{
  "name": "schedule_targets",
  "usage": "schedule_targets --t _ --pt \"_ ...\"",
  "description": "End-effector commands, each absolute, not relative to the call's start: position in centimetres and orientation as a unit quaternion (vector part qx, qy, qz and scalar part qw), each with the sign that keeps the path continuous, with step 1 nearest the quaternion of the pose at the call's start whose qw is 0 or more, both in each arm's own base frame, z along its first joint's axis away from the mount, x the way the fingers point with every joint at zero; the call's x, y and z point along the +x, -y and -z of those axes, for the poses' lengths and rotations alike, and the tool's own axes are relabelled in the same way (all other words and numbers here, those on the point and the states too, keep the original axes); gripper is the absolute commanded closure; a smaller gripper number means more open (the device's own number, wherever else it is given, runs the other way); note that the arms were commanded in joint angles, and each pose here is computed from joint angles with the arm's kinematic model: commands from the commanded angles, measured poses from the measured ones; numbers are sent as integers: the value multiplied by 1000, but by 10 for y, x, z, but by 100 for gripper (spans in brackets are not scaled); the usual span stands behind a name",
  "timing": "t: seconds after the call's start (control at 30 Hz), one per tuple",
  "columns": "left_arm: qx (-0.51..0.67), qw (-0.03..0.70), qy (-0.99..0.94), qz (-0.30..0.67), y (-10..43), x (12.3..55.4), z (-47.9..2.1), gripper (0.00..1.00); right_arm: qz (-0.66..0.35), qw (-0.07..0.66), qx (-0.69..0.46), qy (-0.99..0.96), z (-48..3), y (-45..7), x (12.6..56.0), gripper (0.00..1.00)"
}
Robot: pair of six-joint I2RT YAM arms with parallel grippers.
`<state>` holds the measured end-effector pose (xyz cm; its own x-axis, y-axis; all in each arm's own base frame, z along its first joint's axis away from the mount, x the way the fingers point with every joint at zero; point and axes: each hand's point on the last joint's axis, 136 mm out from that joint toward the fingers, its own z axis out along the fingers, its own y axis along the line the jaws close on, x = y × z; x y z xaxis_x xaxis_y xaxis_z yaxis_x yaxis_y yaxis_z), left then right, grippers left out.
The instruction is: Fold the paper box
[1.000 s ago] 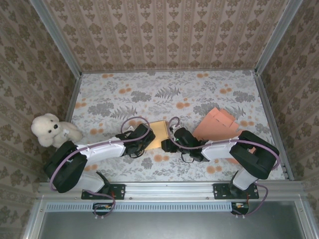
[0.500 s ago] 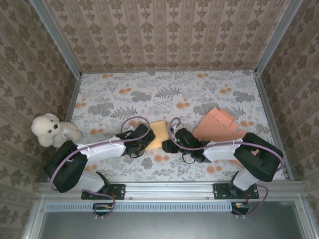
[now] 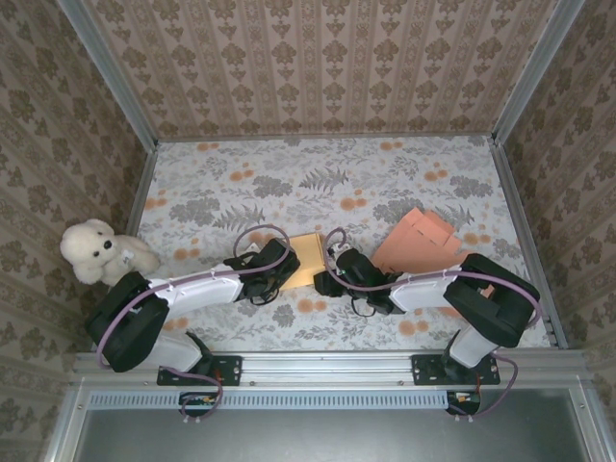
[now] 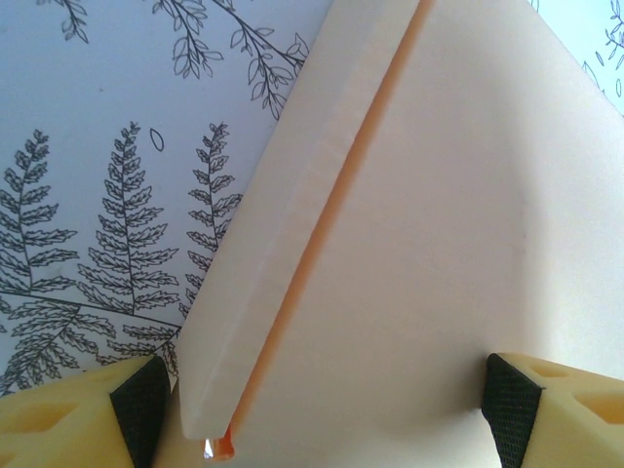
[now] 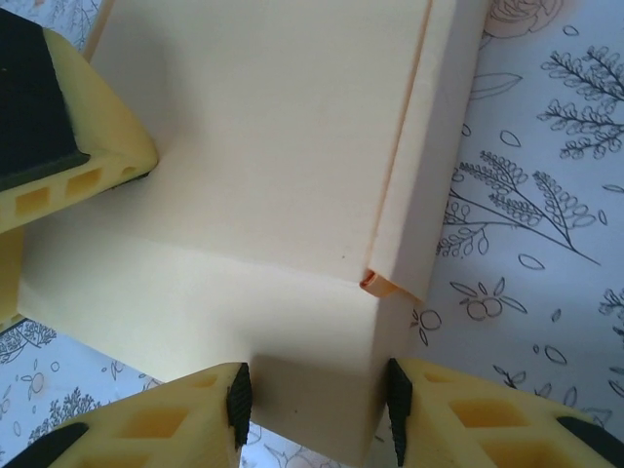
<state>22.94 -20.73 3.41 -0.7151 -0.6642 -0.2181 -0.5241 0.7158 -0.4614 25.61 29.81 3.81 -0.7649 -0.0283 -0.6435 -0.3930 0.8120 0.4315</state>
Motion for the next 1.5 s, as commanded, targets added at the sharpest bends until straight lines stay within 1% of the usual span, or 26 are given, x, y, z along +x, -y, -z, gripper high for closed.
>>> schedule_targets --t 0.0,0.3,0.43,0.67,0.77,0.87,1.17,1.47 --pt "-318 137 -935 76 167 194 6 16 -284 331 -132 -890 -30 -303 256 57" --pt "-314 136 -937 75 168 194 6 16 -245 360 -132 -891 -16 -293 267 56" --pt "-310 131 -939 74 169 194 9 16 -227 365 -128 -894 -4 -290 272 54" --pt "-302 121 -943 74 173 193 12 16 -227 387 -129 -885 -1 -292 279 54" --pt "-300 119 -944 76 176 195 12 16 -220 398 -135 -880 -1 -294 281 50" --pt "-296 115 -945 77 179 195 13 16 -210 403 -139 -880 1 -295 283 50" --pt "-274 92 -952 103 200 198 15 16 -145 403 -145 -892 20 -292 295 47" --pt "-254 66 -957 127 221 200 22 16 -130 414 -160 -887 32 -299 305 43"
